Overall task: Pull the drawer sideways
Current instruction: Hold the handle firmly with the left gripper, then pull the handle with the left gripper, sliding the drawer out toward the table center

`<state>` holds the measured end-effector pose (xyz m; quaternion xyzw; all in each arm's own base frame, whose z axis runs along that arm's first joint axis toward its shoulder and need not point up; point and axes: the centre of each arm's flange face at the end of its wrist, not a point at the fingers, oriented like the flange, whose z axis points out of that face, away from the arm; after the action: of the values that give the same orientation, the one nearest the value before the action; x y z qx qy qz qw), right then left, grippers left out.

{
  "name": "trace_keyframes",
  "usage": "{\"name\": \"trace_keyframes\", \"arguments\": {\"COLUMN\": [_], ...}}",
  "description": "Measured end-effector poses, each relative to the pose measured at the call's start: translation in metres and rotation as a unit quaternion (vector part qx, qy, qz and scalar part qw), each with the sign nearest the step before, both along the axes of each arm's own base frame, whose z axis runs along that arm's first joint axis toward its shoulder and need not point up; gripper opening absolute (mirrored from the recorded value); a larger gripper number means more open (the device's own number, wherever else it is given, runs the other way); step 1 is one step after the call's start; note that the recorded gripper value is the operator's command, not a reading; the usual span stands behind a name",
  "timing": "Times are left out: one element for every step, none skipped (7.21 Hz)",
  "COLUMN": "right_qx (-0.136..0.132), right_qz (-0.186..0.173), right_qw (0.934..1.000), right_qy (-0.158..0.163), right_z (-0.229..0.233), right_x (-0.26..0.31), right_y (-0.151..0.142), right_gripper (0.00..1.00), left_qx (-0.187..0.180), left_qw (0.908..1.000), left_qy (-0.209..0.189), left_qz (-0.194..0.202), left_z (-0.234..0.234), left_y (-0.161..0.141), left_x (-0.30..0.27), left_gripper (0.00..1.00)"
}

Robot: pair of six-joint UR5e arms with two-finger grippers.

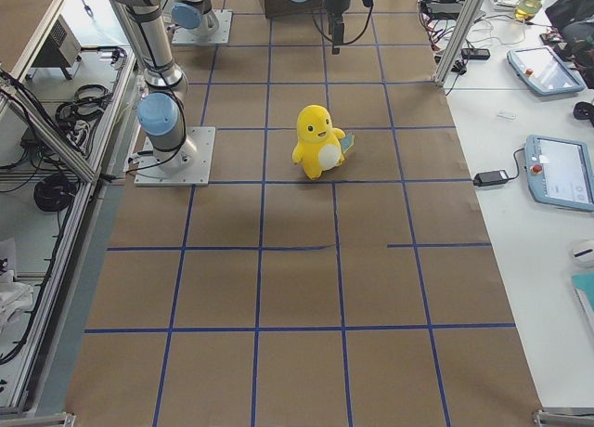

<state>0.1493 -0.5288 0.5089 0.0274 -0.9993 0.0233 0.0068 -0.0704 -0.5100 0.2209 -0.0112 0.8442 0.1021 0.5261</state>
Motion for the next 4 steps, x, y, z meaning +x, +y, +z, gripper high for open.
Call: {"name": "trace_keyframes", "arguments": {"right_qx": [0.000,0.000,0.000,0.000], "right_qz": [0.000,0.000,0.000,0.000], "right_qw": [1.0000,1.0000,1.0000,1.0000], "right_qy": [0.000,0.000,0.000,0.000], "right_z": [0.000,0.000,0.000,0.000], "right_x": [0.000,0.000,0.000,0.000], "right_y": [0.000,0.000,0.000,0.000], "right_gripper": [1.00,1.00,1.00,1.00], "left_qx": [0.000,0.000,-0.001,-0.002], "left_qw": [1.0000,1.0000,0.9999,0.9999], "left_qy": [0.000,0.001,0.001,0.004], "left_qz": [-0.003,-0.007,-0.010,-0.015], "left_z": [0.000,0.000,0.000,0.001], "left_y": [0.000,0.001,0.001,0.001], "left_x": [-0.003,-0.007,-0.011,-0.017], "left_gripper": [0.23,0.23,0.23,0.23]}}
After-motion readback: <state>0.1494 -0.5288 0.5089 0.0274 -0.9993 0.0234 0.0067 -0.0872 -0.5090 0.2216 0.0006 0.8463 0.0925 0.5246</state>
